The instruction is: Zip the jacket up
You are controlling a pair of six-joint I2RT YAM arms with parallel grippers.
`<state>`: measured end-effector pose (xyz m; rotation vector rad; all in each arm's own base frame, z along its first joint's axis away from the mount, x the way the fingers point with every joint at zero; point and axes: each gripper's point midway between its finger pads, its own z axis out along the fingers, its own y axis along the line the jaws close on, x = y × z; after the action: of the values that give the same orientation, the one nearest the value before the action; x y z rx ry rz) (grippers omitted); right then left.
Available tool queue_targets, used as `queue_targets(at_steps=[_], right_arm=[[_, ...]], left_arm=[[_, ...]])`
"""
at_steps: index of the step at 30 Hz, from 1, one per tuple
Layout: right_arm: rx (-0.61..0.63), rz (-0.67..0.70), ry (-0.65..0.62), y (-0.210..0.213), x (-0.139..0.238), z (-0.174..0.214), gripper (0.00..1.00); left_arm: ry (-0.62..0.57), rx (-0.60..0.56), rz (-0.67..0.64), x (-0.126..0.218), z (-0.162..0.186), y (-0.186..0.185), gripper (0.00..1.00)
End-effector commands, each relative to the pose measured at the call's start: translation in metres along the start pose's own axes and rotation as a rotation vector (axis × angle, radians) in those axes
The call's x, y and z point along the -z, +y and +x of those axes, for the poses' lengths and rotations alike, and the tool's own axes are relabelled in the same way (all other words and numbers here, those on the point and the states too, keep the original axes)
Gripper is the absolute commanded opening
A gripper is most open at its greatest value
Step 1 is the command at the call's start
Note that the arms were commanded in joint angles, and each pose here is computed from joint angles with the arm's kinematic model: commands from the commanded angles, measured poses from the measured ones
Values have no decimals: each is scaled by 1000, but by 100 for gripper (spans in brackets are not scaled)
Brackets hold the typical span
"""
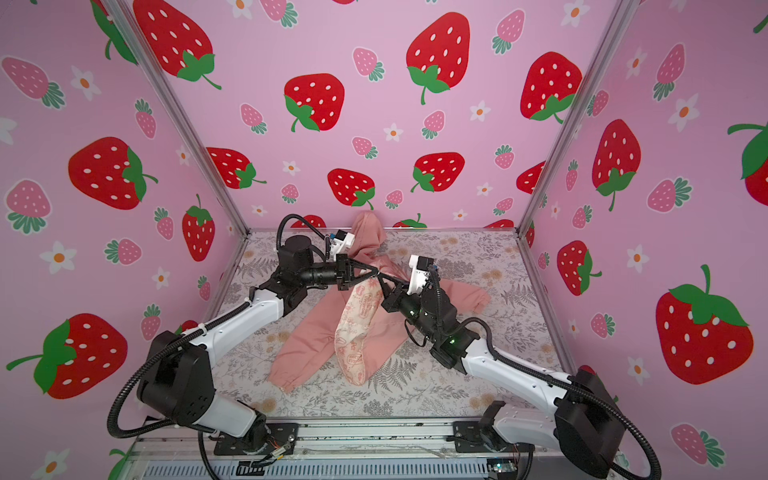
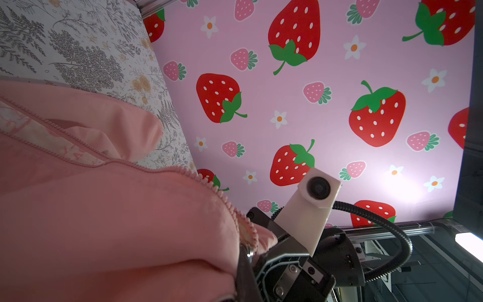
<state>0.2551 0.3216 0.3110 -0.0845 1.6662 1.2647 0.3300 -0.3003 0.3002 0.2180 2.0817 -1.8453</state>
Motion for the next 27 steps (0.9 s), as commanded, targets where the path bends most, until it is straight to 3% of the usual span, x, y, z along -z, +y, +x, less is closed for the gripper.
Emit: queue_targets(at_steps=[1,14,22,27], right_arm=[[-8,-345,109,90,24,11,0],[-98,-382,82,98,31,0,0],[-209,-346,92,85,26,8,0],[-210,-327,93,77,21,14,0]], left_arm=[[-237,-77,-42,8,-58,-6,0],[-295,-75,27,13,-66,-21,0],[-403,-147,6,26,-72,-25,0],[-490,-147,38,34,-82,-29,0]])
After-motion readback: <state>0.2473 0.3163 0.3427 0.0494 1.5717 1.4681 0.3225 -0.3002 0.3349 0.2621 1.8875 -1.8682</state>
